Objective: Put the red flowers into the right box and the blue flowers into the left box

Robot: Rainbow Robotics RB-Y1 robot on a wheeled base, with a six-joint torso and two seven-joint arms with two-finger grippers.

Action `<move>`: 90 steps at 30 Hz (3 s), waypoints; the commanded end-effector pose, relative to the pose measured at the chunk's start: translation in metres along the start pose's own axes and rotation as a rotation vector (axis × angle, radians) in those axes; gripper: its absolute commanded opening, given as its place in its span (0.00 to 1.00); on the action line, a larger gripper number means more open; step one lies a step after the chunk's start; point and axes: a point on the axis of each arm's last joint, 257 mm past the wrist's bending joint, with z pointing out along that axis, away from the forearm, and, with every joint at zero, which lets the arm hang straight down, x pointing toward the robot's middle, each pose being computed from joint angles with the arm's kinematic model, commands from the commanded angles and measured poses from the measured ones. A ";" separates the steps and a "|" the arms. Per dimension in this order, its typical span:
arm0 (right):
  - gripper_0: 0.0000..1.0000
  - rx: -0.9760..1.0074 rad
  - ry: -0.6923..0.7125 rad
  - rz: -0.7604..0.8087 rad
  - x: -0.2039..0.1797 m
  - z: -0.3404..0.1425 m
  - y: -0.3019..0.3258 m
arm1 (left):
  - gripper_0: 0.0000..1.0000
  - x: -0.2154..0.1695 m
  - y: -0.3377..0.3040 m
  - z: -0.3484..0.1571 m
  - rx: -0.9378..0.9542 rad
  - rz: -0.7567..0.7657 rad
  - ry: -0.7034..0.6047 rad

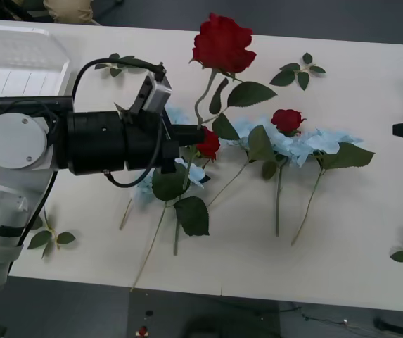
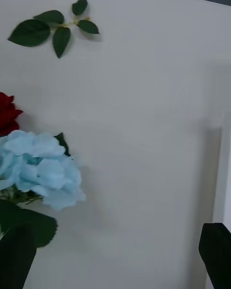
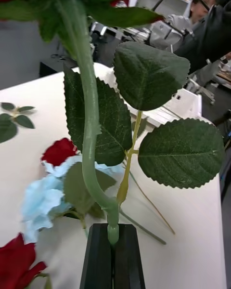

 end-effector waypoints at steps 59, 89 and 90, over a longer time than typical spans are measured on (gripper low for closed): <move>1.00 -1.241 -0.414 0.074 0.037 -0.014 0.405 | 0.00 -0.024 -0.044 0.024 0.098 0.197 -0.076; 0.00 -1.262 -0.426 0.076 0.015 -0.007 0.451 | 0.00 -0.024 -0.044 0.024 0.098 0.197 -0.076; 0.00 -1.263 -0.425 0.075 0.016 -0.007 0.452 | 0.00 -0.024 -0.044 0.024 0.098 0.197 -0.076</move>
